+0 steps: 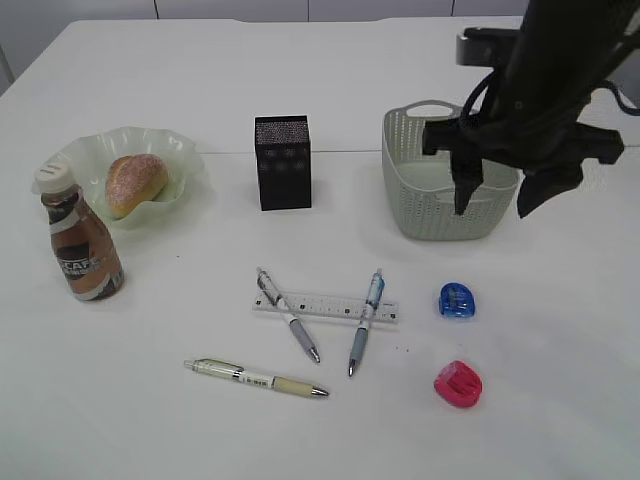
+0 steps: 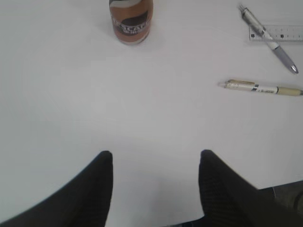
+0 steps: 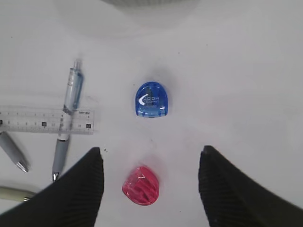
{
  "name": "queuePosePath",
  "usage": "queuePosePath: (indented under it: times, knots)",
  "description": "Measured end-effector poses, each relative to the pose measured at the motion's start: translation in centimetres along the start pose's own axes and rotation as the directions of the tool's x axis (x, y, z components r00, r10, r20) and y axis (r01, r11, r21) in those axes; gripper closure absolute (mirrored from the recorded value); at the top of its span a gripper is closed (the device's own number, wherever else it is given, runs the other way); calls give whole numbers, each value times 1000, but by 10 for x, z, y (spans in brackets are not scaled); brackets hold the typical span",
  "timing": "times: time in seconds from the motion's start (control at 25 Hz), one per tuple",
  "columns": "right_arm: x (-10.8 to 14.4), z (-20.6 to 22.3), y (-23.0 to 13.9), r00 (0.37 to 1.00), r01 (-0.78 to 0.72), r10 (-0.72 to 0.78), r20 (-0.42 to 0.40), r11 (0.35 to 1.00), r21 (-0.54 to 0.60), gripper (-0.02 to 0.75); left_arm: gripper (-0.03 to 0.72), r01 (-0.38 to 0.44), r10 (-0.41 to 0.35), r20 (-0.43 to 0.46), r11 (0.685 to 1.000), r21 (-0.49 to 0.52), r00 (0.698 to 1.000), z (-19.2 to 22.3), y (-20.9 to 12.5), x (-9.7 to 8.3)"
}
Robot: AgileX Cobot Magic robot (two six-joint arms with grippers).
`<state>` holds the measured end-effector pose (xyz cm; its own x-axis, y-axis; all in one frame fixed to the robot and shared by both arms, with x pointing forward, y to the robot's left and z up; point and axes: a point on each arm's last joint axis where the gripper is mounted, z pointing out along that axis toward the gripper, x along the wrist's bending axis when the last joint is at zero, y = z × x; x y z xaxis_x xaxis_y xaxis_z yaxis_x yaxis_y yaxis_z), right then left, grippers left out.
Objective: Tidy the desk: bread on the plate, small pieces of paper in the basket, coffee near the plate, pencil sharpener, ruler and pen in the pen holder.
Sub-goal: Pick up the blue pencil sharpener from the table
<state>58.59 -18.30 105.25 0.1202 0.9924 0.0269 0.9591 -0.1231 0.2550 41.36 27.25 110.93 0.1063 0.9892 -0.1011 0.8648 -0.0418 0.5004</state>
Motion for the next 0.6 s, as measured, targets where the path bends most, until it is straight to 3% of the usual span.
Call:
queuePosePath:
  times: [0.32, 0.6]
  knots:
    - [6, 48, 2, 998, 11, -17, 58, 994, 104, 278, 265, 2, -2, -1, 999, 49, 1000, 0, -4, 0]
    - [6, 64, 4, 995, 26, -38, 93, 992, 124, 278, 266, 1, -1, -3, 999, 51, 1000, 0, -5, 0]
